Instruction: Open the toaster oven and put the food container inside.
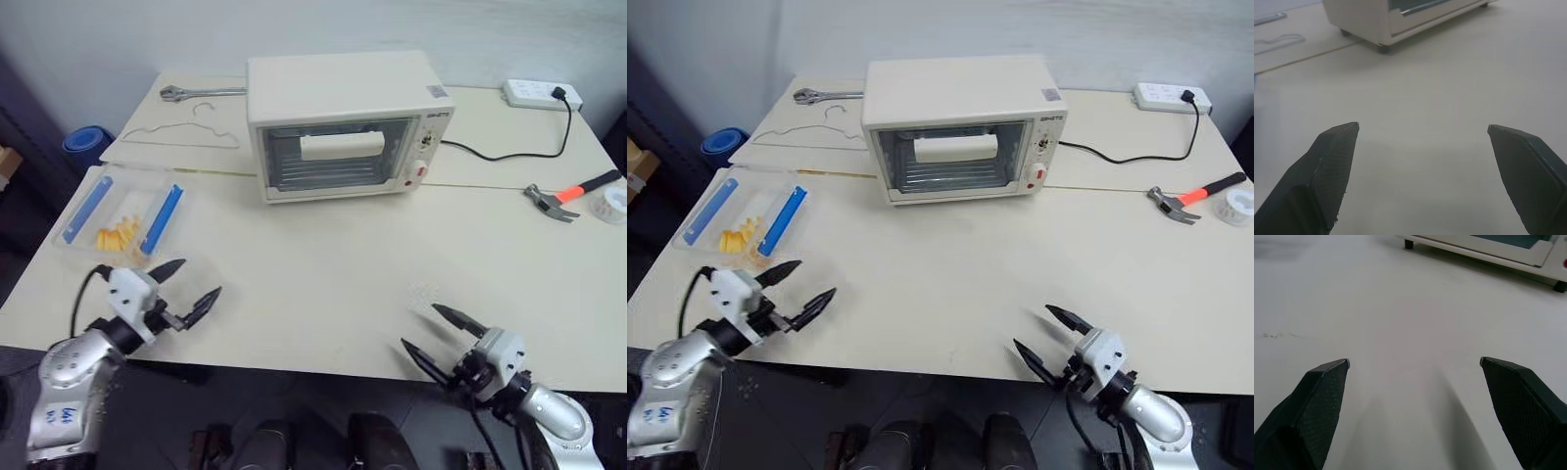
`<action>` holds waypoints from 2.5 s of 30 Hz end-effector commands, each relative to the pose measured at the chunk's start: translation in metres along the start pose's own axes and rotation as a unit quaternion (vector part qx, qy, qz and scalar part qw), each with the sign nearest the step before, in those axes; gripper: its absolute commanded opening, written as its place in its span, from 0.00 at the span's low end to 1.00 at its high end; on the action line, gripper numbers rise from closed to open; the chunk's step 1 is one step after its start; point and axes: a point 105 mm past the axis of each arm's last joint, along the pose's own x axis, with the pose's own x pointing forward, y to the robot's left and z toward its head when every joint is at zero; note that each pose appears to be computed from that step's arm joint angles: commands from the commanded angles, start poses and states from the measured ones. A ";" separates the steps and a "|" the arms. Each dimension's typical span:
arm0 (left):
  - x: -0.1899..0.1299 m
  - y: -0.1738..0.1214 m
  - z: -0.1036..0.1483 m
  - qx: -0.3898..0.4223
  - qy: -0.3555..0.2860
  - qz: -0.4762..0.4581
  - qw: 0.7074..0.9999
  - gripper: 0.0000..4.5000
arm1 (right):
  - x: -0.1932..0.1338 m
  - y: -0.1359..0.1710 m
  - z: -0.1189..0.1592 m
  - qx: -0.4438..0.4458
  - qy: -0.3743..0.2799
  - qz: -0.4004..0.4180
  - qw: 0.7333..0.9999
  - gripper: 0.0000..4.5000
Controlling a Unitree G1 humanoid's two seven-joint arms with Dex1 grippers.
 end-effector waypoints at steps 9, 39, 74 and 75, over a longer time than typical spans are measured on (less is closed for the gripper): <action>-0.004 0.004 0.053 -0.049 -0.082 -0.077 0.992 1.00 | 0.078 -0.076 0.076 0.002 -0.095 0.036 0.995 0.99; 0.048 0.032 0.120 -0.092 -0.174 -0.040 0.980 0.82 | 0.153 -0.035 0.111 -0.115 -0.097 0.249 0.957 1.00; 0.121 -0.030 0.041 0.001 -0.048 -0.158 0.986 0.01 | 0.006 -0.065 0.075 -0.062 -0.083 0.009 0.995 1.00; 0.115 -0.029 0.042 -0.013 -0.059 -0.152 0.987 0.01 | 0.008 -0.063 0.078 -0.049 -0.095 0.013 0.994 1.00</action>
